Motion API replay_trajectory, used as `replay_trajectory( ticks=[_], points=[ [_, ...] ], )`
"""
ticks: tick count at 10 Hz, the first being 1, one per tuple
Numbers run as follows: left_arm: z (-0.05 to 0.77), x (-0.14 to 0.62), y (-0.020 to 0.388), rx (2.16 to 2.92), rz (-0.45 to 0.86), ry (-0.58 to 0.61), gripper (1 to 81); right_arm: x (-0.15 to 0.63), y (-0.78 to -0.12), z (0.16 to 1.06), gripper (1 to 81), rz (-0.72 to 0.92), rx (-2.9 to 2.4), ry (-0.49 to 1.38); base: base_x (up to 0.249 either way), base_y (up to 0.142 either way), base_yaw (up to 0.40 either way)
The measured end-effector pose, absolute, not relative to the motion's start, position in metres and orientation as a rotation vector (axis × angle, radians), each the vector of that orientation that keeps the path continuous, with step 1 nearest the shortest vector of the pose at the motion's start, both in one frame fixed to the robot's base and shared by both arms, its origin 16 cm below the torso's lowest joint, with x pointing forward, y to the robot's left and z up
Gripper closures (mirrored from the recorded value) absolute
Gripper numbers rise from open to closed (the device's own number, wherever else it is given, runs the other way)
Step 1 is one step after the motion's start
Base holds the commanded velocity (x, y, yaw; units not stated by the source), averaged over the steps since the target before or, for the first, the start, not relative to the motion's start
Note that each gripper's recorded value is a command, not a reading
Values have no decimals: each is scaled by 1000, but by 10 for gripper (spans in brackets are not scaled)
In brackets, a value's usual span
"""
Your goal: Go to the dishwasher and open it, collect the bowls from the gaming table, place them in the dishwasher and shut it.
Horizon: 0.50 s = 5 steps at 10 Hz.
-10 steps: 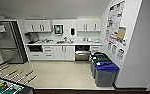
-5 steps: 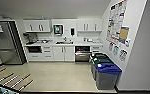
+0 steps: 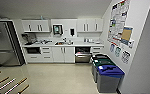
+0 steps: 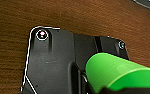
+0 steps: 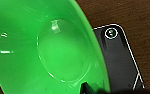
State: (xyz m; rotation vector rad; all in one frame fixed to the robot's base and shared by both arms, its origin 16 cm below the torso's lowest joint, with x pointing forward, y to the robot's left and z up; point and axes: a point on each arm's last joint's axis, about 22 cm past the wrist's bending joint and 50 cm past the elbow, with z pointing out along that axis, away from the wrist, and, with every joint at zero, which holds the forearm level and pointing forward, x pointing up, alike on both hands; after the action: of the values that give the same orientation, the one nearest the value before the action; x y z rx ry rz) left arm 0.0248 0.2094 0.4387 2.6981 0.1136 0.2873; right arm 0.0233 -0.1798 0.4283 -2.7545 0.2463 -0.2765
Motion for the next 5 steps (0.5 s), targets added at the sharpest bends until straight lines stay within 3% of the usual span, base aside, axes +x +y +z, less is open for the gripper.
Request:
replay_trajectory(
  ticks=[5],
  points=[
    [439,25,209,2697,289,114,811,23,-179,428,811,-274,-2755,246,182,0,0]
  ],
)
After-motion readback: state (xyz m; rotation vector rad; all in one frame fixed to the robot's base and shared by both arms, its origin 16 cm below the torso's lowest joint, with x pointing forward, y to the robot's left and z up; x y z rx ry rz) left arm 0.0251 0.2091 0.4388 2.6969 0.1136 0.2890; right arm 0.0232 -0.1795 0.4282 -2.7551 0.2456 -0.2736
